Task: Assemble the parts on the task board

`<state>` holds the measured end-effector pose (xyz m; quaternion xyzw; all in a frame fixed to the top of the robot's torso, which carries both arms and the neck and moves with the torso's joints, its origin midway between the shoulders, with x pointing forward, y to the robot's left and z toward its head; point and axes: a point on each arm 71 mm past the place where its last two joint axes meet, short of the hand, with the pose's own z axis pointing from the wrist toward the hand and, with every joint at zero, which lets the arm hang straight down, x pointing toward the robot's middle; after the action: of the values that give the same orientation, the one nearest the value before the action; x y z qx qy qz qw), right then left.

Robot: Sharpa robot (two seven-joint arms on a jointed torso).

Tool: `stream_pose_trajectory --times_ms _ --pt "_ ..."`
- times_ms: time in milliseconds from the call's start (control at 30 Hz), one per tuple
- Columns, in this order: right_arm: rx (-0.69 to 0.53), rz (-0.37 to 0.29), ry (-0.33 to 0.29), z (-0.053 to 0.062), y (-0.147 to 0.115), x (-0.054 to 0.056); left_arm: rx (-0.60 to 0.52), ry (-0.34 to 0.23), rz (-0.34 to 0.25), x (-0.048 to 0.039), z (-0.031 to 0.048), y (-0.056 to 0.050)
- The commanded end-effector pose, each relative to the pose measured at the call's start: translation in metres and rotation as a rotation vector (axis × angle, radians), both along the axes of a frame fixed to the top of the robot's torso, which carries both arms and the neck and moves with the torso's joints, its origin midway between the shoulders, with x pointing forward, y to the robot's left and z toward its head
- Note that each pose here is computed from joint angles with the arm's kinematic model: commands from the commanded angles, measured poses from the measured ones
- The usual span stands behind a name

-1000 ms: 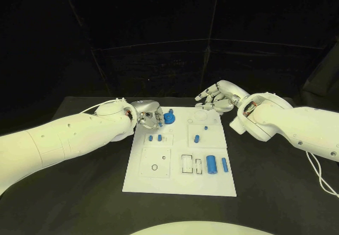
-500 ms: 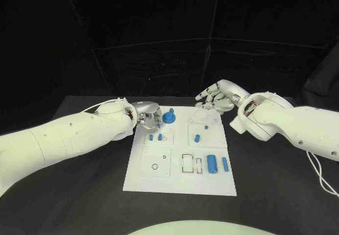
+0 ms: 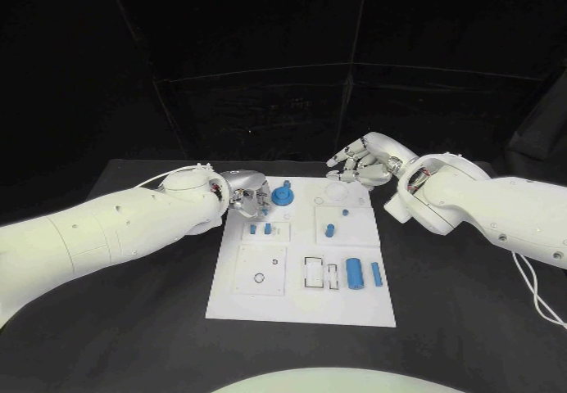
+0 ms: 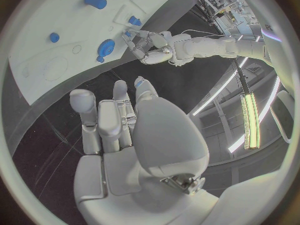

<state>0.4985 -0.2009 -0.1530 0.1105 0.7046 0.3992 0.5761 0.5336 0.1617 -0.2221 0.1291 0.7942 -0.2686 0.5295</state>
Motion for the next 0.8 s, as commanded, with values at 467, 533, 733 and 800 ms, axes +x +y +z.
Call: stream_pose_trajectory --times_ms 467,533,733,800 --pt "0.002 0.006 0.0 0.001 0.0003 0.0 0.022 0.037 0.016 0.001 -0.0025 0.0006" --pt "0.0 0.001 0.002 0.0007 -0.0005 0.0002 0.018 0.041 0.019 0.0011 -0.0026 0.0011" --pt "-0.009 -0.011 0.01 -0.0003 -0.0031 0.0012 0.001 0.048 0.031 0.0015 -0.0023 0.0023" --pt "-0.018 -0.014 0.017 -0.0011 -0.0044 0.0018 -0.006 0.047 0.035 0.0016 -0.002 0.0033"
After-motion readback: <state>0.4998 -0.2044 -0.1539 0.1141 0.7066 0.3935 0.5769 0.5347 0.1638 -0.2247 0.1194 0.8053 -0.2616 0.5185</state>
